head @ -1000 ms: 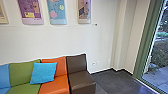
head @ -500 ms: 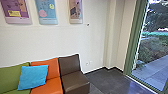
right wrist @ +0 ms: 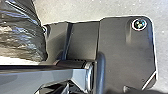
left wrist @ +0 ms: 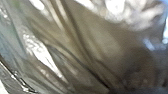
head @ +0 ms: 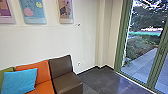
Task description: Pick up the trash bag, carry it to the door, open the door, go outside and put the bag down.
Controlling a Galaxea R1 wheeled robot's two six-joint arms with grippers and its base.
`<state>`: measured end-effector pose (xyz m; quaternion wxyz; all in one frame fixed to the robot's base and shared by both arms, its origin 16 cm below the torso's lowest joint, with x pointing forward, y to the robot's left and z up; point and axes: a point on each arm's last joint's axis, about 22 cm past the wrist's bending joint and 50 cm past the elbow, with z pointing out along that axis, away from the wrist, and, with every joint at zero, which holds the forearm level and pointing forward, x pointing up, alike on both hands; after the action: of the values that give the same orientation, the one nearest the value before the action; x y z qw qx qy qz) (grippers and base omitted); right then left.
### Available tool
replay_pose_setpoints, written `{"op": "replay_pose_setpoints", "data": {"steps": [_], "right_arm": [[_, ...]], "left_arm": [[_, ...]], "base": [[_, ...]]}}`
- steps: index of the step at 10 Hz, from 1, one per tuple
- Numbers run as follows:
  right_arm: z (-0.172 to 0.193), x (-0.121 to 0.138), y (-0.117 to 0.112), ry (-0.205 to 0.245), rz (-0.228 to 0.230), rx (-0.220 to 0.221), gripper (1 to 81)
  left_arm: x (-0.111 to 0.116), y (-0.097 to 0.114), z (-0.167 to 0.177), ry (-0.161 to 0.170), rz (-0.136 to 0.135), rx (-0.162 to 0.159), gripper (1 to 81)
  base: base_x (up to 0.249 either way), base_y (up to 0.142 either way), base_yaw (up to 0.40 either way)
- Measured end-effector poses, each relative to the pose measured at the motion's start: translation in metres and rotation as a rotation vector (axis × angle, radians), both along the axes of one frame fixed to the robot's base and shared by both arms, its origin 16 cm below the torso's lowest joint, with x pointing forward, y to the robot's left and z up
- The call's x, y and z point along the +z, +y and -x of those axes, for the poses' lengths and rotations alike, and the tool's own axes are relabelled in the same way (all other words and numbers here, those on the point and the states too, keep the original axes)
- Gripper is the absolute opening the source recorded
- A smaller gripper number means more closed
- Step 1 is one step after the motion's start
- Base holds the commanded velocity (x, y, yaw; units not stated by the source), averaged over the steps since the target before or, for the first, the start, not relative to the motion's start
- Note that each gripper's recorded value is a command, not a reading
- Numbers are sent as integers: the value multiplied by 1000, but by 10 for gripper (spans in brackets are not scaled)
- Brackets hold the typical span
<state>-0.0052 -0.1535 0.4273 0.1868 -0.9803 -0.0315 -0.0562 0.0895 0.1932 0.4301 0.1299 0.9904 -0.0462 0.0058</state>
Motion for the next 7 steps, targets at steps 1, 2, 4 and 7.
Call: {"op": "replay_pose_setpoints", "data": {"steps": [1,2,4,7], "right_arm": [[0,0,0,1,0,0,811],[0,0,0,0,1,0,811],[0,0,-2,0,4,0,811],[0,-1,-3,1,6,-1,811]], "left_arm": [[0,0,0,-1,0,0,10],[0,0,0,0,0,-1,10],[0,0,0,0,0,-1,10],[0,0,0,0,-1,0,10]], "base": [[0,0,-246],[0,0,-246],[0,0,-247],[0,0,-253]]}}
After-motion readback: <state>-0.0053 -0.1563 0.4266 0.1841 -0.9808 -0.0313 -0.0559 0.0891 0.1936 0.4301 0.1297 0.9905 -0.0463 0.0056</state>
